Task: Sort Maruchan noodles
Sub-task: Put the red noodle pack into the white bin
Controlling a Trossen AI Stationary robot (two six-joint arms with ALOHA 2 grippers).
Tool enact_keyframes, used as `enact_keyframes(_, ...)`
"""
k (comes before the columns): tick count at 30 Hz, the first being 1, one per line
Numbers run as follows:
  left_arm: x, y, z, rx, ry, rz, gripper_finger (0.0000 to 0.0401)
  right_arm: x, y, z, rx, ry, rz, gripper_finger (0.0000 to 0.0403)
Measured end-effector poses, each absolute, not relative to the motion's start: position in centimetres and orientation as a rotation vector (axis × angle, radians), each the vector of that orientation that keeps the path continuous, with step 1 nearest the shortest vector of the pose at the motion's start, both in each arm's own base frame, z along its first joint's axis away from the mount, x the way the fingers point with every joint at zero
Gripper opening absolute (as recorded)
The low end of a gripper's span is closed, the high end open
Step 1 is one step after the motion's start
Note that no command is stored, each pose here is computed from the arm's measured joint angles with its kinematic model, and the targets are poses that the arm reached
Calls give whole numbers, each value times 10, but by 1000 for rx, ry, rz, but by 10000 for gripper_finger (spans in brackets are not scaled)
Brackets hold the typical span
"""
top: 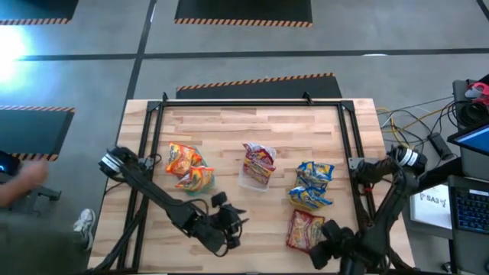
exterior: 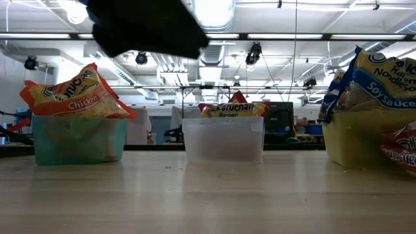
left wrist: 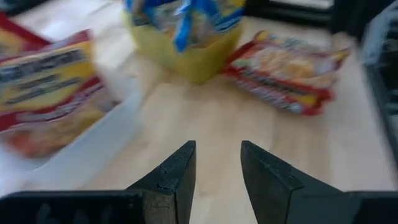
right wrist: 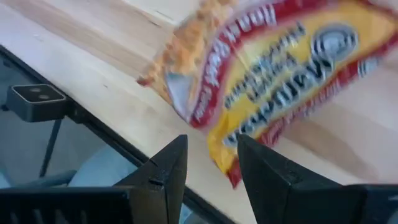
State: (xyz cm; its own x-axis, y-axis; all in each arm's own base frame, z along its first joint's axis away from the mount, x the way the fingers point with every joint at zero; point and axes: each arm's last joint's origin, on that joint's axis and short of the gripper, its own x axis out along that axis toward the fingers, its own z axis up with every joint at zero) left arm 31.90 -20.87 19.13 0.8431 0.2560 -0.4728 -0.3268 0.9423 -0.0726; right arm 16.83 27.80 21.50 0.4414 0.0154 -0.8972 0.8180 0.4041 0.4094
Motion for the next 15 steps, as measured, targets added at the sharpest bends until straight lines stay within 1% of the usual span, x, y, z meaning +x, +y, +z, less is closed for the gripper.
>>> enact_keyframes(5, 331, -215, 191, -198, 424, 204, 110, 162, 284, 205, 1095, 1043, -694, 144)
enact_keyframes(10, 335, -217, 190, -224, 394, 177, 110, 162, 284, 201, 1096, 1059, -711, 182)
enact_keyframes(15, 346, -220, 178, -273, 370, 113, 110, 158, 278, 190, 1064, 1057, -742, 220)
